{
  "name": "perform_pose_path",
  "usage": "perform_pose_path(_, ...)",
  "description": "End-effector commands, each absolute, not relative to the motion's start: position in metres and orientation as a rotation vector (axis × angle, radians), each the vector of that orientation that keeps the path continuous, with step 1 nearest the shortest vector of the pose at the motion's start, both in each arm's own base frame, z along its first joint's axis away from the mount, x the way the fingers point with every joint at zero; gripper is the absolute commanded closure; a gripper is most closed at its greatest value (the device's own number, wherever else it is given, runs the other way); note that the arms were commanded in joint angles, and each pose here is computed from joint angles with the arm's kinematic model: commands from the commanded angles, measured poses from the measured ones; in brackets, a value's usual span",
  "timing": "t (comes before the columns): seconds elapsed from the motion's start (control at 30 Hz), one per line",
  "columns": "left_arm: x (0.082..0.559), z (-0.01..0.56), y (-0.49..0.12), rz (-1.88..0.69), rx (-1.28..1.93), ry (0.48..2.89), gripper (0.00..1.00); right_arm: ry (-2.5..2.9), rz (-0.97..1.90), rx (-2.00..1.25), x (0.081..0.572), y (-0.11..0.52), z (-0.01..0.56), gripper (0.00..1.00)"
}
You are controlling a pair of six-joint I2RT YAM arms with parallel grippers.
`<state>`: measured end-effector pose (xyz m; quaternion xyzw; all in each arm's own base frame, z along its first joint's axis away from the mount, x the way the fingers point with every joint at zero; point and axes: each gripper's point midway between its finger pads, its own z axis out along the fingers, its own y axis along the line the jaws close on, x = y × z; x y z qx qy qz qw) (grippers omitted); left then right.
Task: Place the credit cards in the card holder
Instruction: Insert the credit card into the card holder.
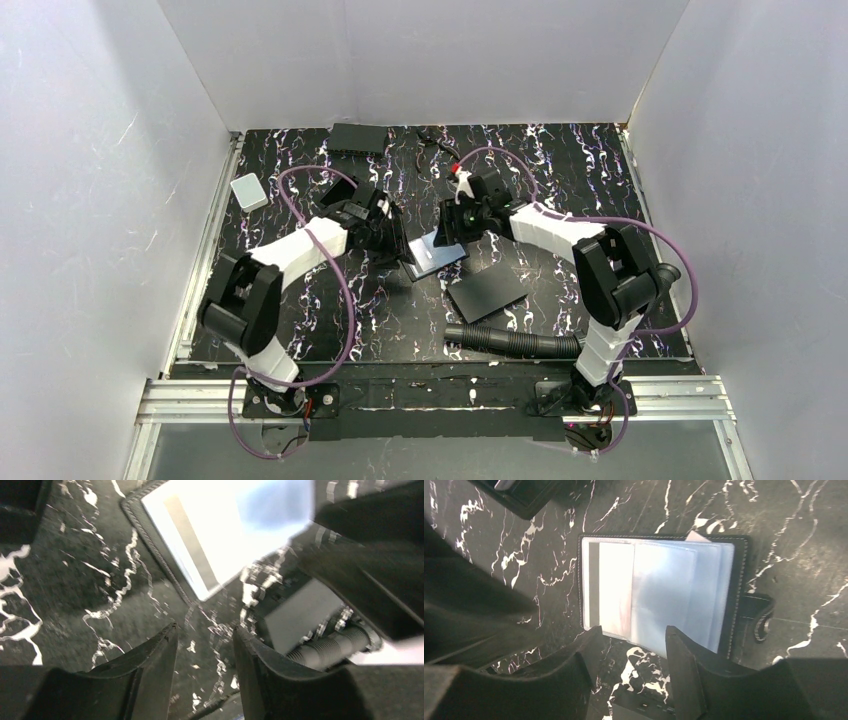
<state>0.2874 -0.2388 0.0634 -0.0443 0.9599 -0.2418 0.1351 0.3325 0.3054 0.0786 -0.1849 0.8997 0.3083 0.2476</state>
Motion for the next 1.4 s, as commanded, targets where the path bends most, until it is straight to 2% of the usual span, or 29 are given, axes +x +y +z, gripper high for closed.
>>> perform_pose_path(0.0, 0.274, 0.128, -0.243, -0.838, -0.02, 2.666, 0.51, 2.441, 0.914, -0.449, 0.344, 0.294, 0.074, 0.45)
perform_pose_path(0.13, 0.279, 0.181, -0.219, -0.791, 0.091, 2.556, 0.36, 2.427, 0.898, -0.481, 0.339, 0.288, 0.083, 0.42)
perform_pose_path(0.2, 0.289, 0.199, -0.202, -0.75, 0.149, 2.522, 0.07, 2.403, 0.959, -0.513, 0.333, 0.293, 0.087, 0.38)
perform_pose_path(0.23, 0.296, 0.208, -0.193, -0.72, 0.161, 2.51, 0.02, 2.393, 0.989, -0.529, 0.331, 0.296, 0.088, 0.36)
perform_pose_path(0.33, 0.316, 0.216, -0.163, -0.611, 0.12, 2.513, 0.02, 2.388, 1.047, -0.554, 0.332, 0.307, 0.089, 0.4)
perform_pose_path(0.4, 0.33, 0.219, -0.151, -0.586, 0.082, 2.5, 0.02, 2.382, 1.076, -0.545, 0.333, 0.315, 0.089, 0.53)
perform_pose_path(0.47, 0.341, 0.217, -0.143, -0.572, 0.046, 2.505, 0.02, 2.395, 1.103, -0.521, 0.334, 0.319, 0.085, 0.7)
perform_pose_path(0.53, 0.351, 0.21, -0.137, -0.549, 0.0, 2.525, 0.03, 2.412, 1.1, -0.511, 0.336, 0.32, 0.077, 0.76)
perform_pose_path(0.67, 0.362, 0.197, -0.139, -0.578, -0.064, 2.553, 0.04, 2.438, 1.102, -0.505, 0.339, 0.322, 0.062, 0.78)
perform_pose_path(0.8, 0.367, 0.189, -0.152, -0.675, -0.094, 2.552, 0.06, 2.497, 0.935, -0.498, 0.349, 0.307, 0.047, 0.8)
perform_pose_path(0.9, 0.36, 0.184, -0.188, -0.92, -0.074, 2.53, 0.19, 2.501, 0.855, -0.501, 0.353, 0.298, 0.046, 0.8)
perform_pose_path(0.97, 0.35, 0.18, -0.216, -0.986, -0.013, 2.516, 0.24, 2.515, 0.83, -0.492, 0.353, 0.295, 0.043, 0.8)
perform_pose_path(1.07, 0.334, 0.165, -0.25, -0.922, 0.082, 2.529, 0.3, 2.54, 0.763, -0.45, 0.355, 0.286, 0.037, 0.8)
perform_pose_path(1.23, 0.325, 0.124, -0.289, -0.892, 0.059, 2.566, 0.5, 2.555, 0.672, -0.394, 0.36, 0.273, 0.035, 0.81)
perform_pose_path(1.37, 0.326, 0.084, -0.293, -0.81, 0.026, 2.642, 0.57, 2.547, 0.578, -0.393, 0.369, 0.261, 0.039, 0.81)
